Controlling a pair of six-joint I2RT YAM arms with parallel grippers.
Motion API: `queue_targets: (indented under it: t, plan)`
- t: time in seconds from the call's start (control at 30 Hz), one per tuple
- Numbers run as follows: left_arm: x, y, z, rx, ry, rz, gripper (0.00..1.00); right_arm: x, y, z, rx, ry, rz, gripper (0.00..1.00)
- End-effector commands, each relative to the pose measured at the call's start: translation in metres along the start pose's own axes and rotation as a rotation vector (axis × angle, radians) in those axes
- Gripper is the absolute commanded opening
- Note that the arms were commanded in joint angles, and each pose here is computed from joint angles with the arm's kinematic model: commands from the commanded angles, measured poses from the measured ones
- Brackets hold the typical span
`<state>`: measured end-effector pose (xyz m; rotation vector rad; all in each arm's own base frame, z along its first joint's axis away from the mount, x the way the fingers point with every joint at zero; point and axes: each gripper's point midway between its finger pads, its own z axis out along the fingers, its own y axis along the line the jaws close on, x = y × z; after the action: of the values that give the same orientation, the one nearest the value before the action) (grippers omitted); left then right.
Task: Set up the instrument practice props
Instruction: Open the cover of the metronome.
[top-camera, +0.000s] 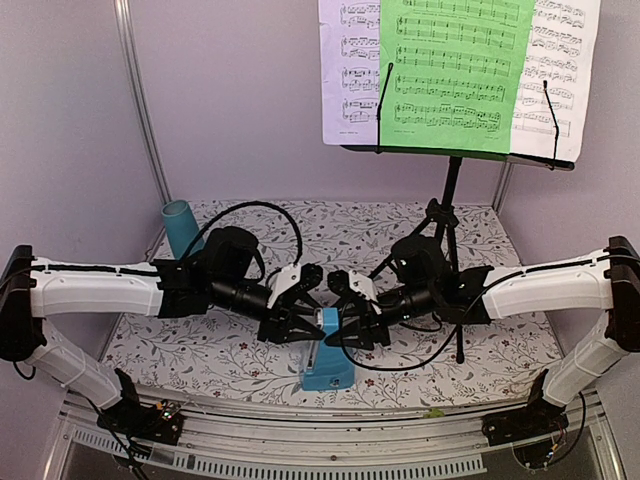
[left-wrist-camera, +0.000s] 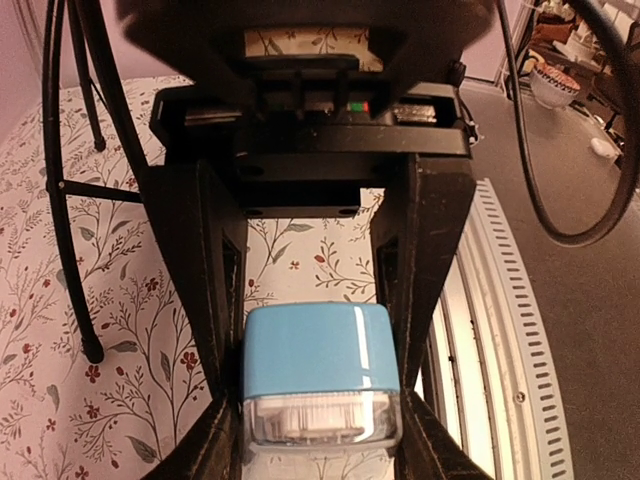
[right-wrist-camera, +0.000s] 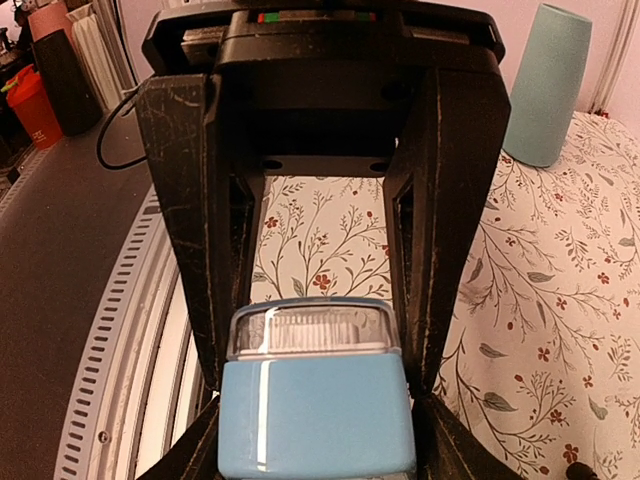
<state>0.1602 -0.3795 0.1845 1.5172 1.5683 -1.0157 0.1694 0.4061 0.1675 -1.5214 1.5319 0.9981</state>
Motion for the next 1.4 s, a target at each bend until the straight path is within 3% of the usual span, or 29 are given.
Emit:
queue_targets:
  t: [0.0,0.13,0.23,0.27,0.33,0.4,0.6,0.67,1.13,1.37]
  plan:
    - [-0.035,-0.015,-0.002,0.059,-0.110,0.046,0.17,0.044,-0.009,0.001,0.029,0.156,0.055,0.53]
    - [-0.034,-0.017,-0.001,0.065,-0.110,0.045,0.17,0.045,-0.008,0.005,0.014,0.162,0.061,0.58]
    - [-0.033,-0.015,0.000,0.058,-0.106,0.043,0.17,0.045,-0.008,0.007,0.000,0.161,0.066,0.51]
    - [-0.033,-0.015,-0.001,0.056,-0.105,0.044,0.18,0.045,-0.007,0.007,-0.004,0.164,0.071,0.45]
    - [-0.035,-0.015,-0.002,0.054,-0.103,0.045,0.23,0.051,-0.008,0.008,-0.003,0.182,0.080,0.14]
    - [-0.037,-0.016,-0.005,0.055,-0.105,0.050,0.29,0.057,-0.009,0.008,0.009,0.205,0.088,0.00]
    - [-0.041,-0.016,-0.012,0.053,-0.118,0.053,0.53,0.064,-0.007,0.005,0.019,0.222,0.098,0.00]
    - [-0.038,-0.015,-0.011,0.046,-0.106,0.054,0.58,0.064,-0.007,0.005,0.019,0.224,0.098,0.00]
    - [-0.001,-0.004,-0.001,0.041,0.018,0.010,0.66,0.067,-0.009,0.006,0.024,0.237,0.099,0.00]
    - [0.006,0.001,-0.002,0.041,0.022,0.000,0.62,0.069,-0.009,0.006,0.027,0.241,0.101,0.00]
